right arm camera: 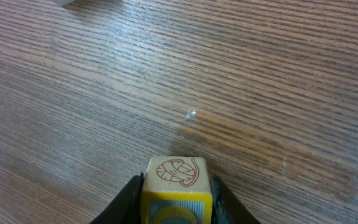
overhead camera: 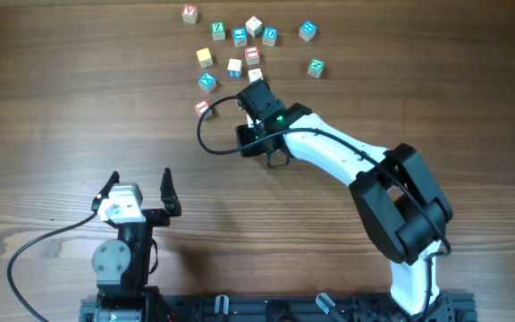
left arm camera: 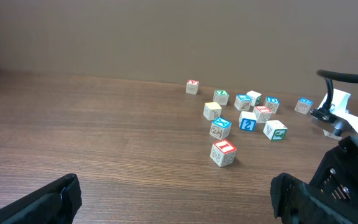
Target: Form a circle
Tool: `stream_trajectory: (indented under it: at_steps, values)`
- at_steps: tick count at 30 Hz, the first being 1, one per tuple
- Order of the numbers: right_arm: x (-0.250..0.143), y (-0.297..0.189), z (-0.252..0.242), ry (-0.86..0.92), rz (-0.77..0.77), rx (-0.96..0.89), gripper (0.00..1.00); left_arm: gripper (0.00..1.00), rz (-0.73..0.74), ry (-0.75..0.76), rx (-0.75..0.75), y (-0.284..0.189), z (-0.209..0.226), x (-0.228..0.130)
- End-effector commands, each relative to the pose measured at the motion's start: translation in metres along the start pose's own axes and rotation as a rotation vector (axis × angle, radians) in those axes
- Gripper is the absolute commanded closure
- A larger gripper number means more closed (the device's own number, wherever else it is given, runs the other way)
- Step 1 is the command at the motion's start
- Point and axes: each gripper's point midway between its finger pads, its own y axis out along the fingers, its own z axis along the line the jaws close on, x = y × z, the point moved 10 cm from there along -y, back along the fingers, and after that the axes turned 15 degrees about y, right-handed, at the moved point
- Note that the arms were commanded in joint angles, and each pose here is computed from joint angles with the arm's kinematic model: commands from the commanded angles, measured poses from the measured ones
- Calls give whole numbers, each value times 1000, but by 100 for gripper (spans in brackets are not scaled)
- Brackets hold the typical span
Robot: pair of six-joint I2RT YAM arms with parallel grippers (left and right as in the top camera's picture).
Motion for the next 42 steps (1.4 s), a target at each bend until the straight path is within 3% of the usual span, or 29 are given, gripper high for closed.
stream_trajectory:
  at_steps: [1,34,42]
  values:
    - [-4,4,-3,12,5,-28,76,0,1,16,6,0,1,-1]
    - [-4,4,-6,12,-9,-62,72,0,1,16,6,0,1,-1]
    - [-4,4,-6,13,-9,-62,66,0,1,16,6,0,1,-1]
